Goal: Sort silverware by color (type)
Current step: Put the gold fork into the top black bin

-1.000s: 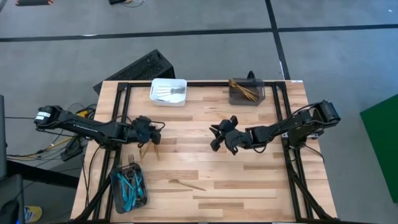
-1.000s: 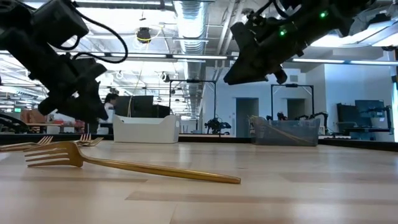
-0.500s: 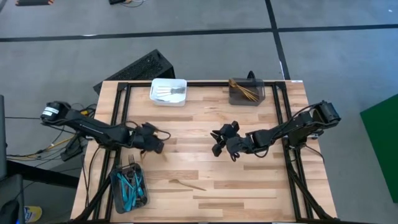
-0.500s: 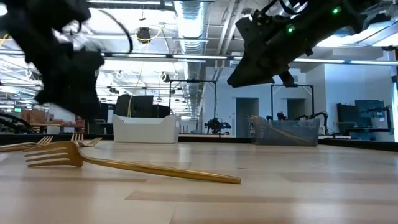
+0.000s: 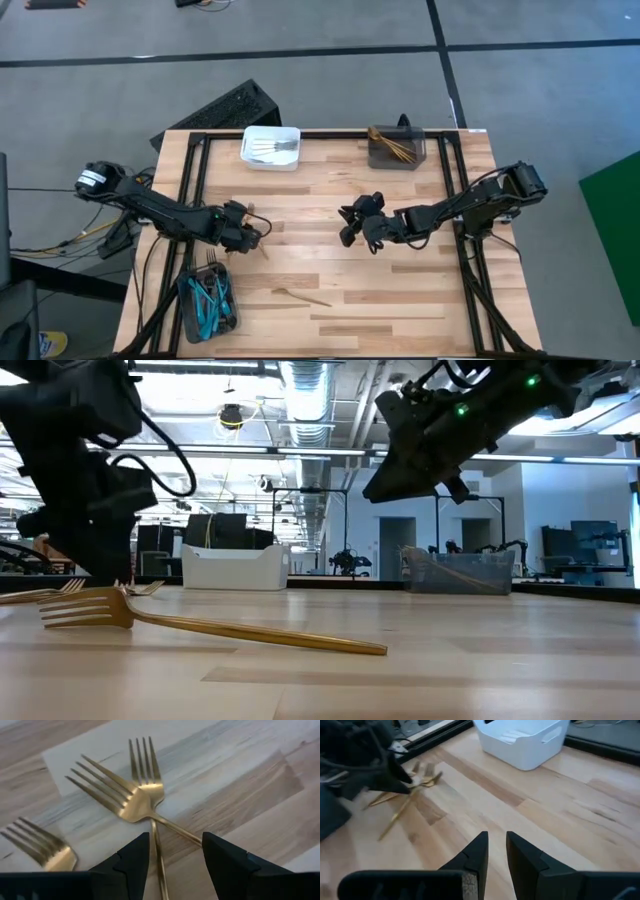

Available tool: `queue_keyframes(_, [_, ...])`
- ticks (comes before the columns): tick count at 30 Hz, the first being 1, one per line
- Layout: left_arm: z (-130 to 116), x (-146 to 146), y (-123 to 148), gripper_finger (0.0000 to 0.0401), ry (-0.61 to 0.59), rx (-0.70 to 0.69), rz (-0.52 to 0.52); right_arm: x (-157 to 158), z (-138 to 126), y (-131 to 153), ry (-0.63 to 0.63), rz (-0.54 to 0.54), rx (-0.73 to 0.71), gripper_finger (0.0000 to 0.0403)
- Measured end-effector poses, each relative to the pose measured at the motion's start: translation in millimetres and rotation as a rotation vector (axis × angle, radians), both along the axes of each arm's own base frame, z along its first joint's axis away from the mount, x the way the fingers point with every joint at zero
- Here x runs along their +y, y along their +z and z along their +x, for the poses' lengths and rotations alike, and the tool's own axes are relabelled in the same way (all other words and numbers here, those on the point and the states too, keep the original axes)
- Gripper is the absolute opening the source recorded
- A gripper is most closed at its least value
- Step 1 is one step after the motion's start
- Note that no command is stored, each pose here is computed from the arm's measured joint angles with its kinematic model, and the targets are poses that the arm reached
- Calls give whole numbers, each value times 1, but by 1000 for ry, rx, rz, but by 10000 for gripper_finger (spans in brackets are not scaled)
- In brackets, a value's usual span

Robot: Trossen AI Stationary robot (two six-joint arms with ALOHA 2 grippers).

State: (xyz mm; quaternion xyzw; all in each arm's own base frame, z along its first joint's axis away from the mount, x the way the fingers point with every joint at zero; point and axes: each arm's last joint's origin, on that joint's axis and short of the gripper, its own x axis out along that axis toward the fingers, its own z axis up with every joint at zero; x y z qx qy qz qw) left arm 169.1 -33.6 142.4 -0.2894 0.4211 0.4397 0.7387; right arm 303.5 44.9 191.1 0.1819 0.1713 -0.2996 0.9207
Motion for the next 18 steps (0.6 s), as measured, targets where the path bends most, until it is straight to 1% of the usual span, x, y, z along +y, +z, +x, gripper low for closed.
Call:
queue_keyframes(6, [14, 2, -17, 169, -24, 47, 26, 7, 0, 1, 47, 22, -9, 95])
queue_keyframes(8, [17, 6, -22, 167, -68, 96, 26, 9, 0, 1, 55, 22, -9, 95])
queue_keyframes(10, [20, 10, -25, 156, -120, 137, 8, 10, -1, 1, 59, 22, -8, 95])
queue_keyframes(12, [24, 13, -24, 132, -149, 150, -7, 11, -1, 1, 62, 23, -8, 95])
queue_keyframes(14, [28, 13, -21, 98, -179, 159, -12, 12, -1, 0, 66, 23, -8, 95])
queue_keyframes(17, [40, 12, -11, 39, -262, 112, -39, 17, -2, 1, 81, 24, -13, 95])
queue_keyframes(18, [44, 11, -6, 22, -295, 100, -30, 18, -2, 1, 87, 24, -12, 95])
